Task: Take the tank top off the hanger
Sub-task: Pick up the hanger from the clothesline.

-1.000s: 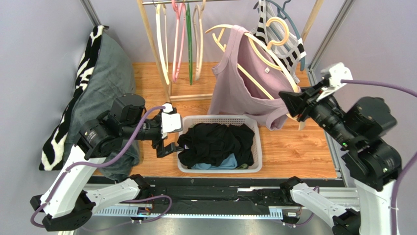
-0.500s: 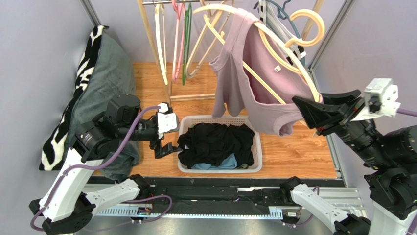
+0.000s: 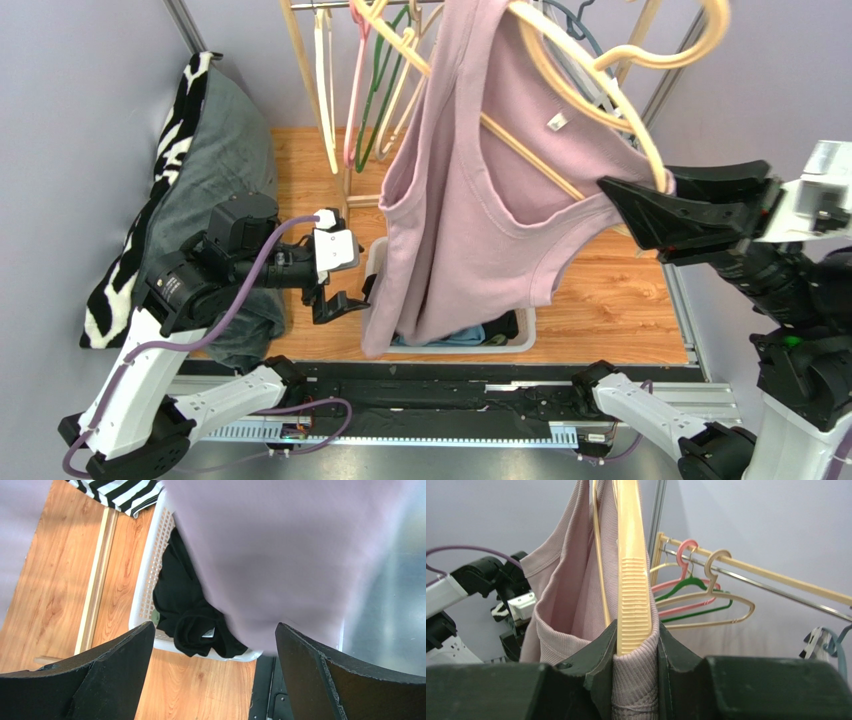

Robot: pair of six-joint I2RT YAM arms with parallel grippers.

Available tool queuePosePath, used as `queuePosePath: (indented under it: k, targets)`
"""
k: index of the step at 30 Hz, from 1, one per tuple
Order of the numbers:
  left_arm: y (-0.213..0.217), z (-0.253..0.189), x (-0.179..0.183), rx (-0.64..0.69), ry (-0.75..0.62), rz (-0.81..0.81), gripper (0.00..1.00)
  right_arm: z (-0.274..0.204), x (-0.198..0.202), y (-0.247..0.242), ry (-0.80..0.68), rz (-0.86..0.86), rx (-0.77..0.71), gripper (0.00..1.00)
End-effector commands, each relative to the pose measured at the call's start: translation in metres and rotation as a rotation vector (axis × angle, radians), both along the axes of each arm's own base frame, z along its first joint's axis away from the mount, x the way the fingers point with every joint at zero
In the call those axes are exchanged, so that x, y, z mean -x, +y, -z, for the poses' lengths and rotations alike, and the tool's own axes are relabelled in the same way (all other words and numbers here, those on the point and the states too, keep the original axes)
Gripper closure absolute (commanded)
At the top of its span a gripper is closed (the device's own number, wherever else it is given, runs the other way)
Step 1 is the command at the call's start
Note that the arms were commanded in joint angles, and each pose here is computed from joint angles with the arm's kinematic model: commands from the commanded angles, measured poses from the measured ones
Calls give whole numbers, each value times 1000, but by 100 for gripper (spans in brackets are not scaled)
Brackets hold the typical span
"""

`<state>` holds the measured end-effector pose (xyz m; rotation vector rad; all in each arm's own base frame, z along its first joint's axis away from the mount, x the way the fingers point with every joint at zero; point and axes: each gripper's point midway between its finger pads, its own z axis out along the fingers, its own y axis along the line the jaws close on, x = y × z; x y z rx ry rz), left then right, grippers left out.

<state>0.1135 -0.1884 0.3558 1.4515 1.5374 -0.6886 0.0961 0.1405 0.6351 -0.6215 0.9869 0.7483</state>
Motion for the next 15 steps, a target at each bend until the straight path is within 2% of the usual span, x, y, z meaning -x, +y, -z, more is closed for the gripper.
queuePosePath:
  k: [1, 6, 15]
  targets:
    - [0, -13, 5, 41, -11, 9, 1, 29, -21, 0, 45, 63, 58, 100]
    - [-1, -15, 4, 44, -9, 11, 1, 25, -24, -4, -3, 99, 63, 100]
    - [-2, -20, 5, 64, 1, 14, 1, -31, 3, -18, -155, 107, -28, 100]
